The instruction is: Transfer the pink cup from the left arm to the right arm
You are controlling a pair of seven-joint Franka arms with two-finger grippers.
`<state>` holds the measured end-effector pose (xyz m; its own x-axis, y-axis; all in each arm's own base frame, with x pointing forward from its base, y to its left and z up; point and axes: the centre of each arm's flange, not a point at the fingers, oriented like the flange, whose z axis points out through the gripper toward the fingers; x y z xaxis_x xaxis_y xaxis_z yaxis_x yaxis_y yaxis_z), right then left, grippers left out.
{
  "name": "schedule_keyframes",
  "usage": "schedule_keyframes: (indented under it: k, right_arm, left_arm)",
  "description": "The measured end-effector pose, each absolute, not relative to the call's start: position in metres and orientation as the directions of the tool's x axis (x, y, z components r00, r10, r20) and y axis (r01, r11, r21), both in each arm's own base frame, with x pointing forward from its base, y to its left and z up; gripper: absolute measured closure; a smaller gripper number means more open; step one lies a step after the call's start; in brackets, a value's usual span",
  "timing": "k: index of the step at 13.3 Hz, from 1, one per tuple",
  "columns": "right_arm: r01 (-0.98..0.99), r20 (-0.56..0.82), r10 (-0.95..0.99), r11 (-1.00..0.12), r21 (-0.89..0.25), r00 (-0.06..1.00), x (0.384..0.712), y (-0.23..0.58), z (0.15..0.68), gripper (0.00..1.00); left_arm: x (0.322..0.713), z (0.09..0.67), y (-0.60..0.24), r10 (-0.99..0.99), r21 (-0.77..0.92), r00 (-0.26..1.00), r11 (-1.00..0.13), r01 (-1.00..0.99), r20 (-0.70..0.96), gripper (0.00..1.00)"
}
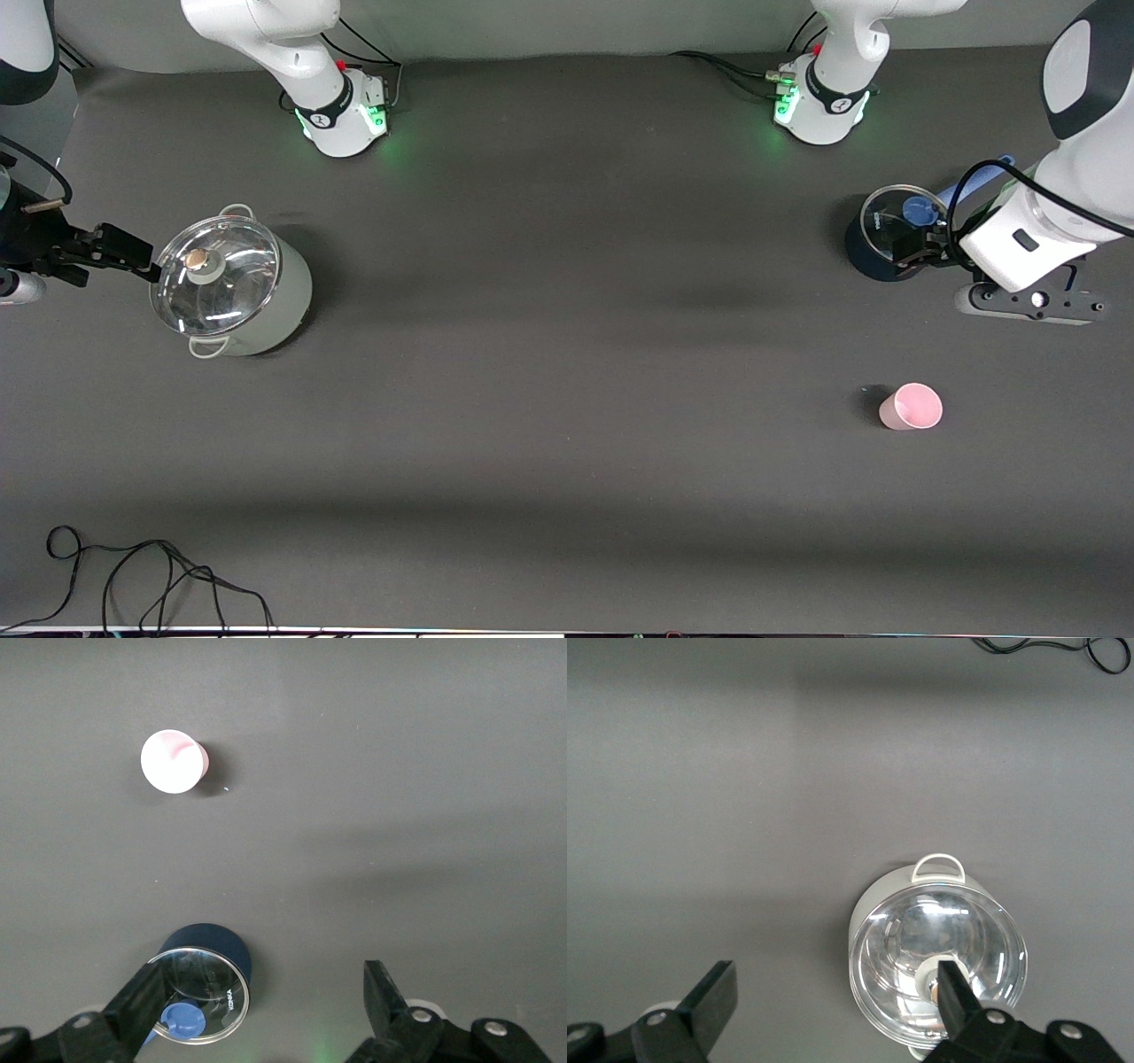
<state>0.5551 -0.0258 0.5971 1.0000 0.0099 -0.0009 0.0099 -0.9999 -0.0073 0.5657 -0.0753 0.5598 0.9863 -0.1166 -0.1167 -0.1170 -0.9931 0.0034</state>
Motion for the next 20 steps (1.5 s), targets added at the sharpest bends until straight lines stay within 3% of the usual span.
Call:
schedule_keyframes:
  k: [20]
  right_arm:
    - [0.01,0.008,0.01,-1.0,-0.007,1.0,0.5553,-0.0256,0.6015,0.0]
  left_arm:
    - [0.5633,0.5569,-0.075,-0.116,0.003,0.983,-0.993,-0.117,-0.143,0.0]
